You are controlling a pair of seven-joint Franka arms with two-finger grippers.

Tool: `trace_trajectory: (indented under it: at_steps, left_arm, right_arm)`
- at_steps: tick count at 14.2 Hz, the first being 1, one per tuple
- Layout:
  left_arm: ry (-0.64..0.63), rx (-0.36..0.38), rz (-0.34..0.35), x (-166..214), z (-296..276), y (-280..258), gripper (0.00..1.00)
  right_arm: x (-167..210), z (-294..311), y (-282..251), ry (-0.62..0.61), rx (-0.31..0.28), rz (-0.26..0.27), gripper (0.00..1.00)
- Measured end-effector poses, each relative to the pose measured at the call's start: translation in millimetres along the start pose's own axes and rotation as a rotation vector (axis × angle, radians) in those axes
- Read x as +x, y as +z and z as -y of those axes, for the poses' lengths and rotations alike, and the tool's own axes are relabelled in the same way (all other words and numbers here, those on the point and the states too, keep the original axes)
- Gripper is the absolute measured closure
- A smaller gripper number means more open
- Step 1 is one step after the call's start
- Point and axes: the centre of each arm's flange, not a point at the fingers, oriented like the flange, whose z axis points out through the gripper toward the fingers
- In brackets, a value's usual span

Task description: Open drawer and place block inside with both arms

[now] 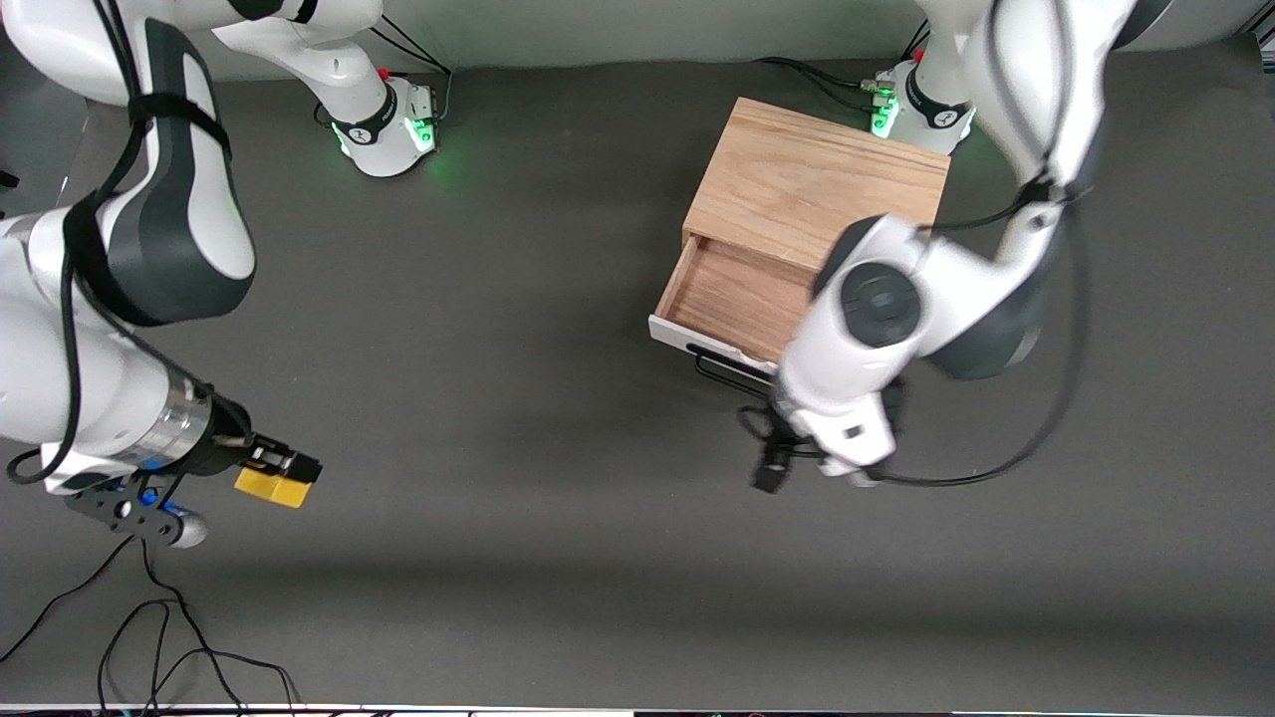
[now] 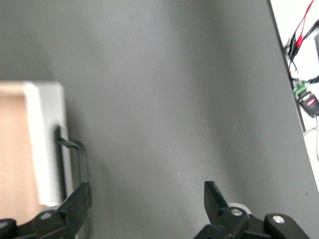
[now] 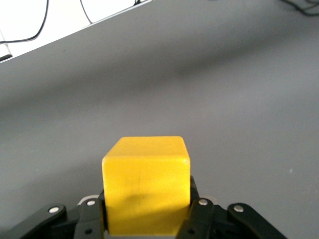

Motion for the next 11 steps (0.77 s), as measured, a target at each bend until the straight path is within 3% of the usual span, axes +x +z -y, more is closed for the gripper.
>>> trace_trajectory:
  at_steps: [5, 8, 11]
  left_arm:
    - [0.208, 0.124, 0.046, 98.9, 52.2, -91.9, 0.00]
    - [0.409, 0.190, 0.093, 161.0, 87.8, -120.3, 0.00]
    - [0.614, 0.206, 0.146, 206.7, 120.9, -140.6, 0.00]
  right_arm:
    - [-44.8, 53.1, -21.0, 0.105, 0.044, 0.009, 0.45]
    - [-107.3, 123.5, -21.5, 0.140, 0.049, 0.022, 0.45]
    - [-172.8, 181.7, -18.0, 0.112, 0.046, 0.037, 0.45]
